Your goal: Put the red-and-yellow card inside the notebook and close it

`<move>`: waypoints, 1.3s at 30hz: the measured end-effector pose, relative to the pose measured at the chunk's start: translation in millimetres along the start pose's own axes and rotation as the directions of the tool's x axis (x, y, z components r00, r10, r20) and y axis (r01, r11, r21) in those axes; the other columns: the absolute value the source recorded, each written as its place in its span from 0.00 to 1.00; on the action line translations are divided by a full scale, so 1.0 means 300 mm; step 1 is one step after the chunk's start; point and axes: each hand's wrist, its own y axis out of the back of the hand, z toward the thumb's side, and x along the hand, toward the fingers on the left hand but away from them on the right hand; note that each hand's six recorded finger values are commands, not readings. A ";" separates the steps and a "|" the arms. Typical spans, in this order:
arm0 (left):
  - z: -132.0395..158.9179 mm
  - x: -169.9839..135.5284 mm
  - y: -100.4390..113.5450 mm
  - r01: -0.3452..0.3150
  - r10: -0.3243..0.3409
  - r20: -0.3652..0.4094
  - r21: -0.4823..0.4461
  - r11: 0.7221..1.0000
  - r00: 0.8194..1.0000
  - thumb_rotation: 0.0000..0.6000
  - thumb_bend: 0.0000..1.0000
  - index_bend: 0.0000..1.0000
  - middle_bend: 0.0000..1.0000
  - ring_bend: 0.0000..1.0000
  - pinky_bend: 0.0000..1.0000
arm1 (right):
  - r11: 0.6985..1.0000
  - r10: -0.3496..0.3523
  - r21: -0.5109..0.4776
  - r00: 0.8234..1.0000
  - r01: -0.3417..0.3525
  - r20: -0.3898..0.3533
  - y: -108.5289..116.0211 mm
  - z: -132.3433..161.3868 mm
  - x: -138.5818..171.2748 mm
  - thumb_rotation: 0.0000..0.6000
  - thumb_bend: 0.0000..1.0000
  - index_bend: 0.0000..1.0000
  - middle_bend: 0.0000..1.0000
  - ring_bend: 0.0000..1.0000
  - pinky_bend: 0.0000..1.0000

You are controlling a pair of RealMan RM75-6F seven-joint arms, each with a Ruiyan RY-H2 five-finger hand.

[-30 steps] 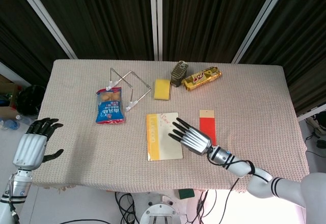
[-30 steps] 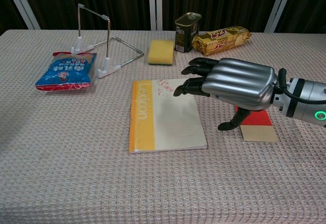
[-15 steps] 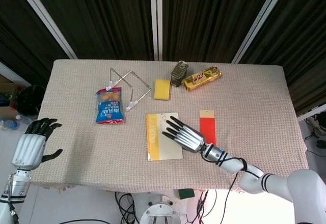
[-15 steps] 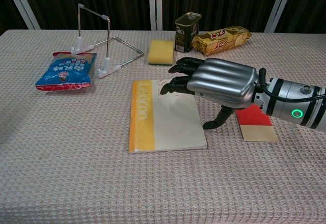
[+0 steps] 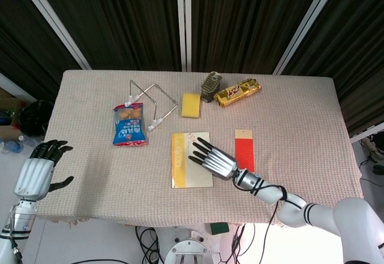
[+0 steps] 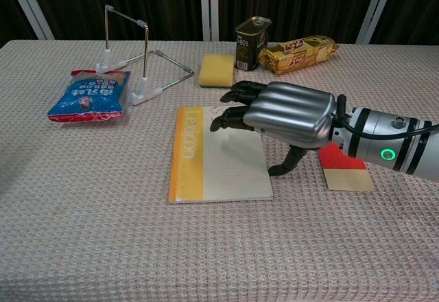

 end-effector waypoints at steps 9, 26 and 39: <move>-0.003 -0.001 -0.001 0.000 0.000 0.000 0.000 1.000 1.000 1.00 0.04 0.28 0.21 0.16 0.20 | 1.000 -0.022 -0.022 1.000 0.022 0.000 0.008 0.009 -0.020 1.00 0.17 0.22 0.21 0.04 0.01; -0.004 -0.004 -0.005 -0.001 0.001 -0.002 -0.023 1.000 1.000 1.00 0.04 0.28 0.21 0.16 0.20 | 0.985 -0.139 -0.100 0.990 0.137 -0.006 0.007 0.048 -0.069 1.00 0.30 0.53 0.38 0.22 0.11; -0.029 -0.025 0.025 -0.024 0.022 -0.031 -0.055 0.998 0.999 1.00 0.04 0.28 0.21 0.16 0.21 | 0.967 -0.237 -0.111 0.971 0.231 -0.041 -0.008 0.080 -0.116 1.00 0.43 0.68 0.46 0.32 0.15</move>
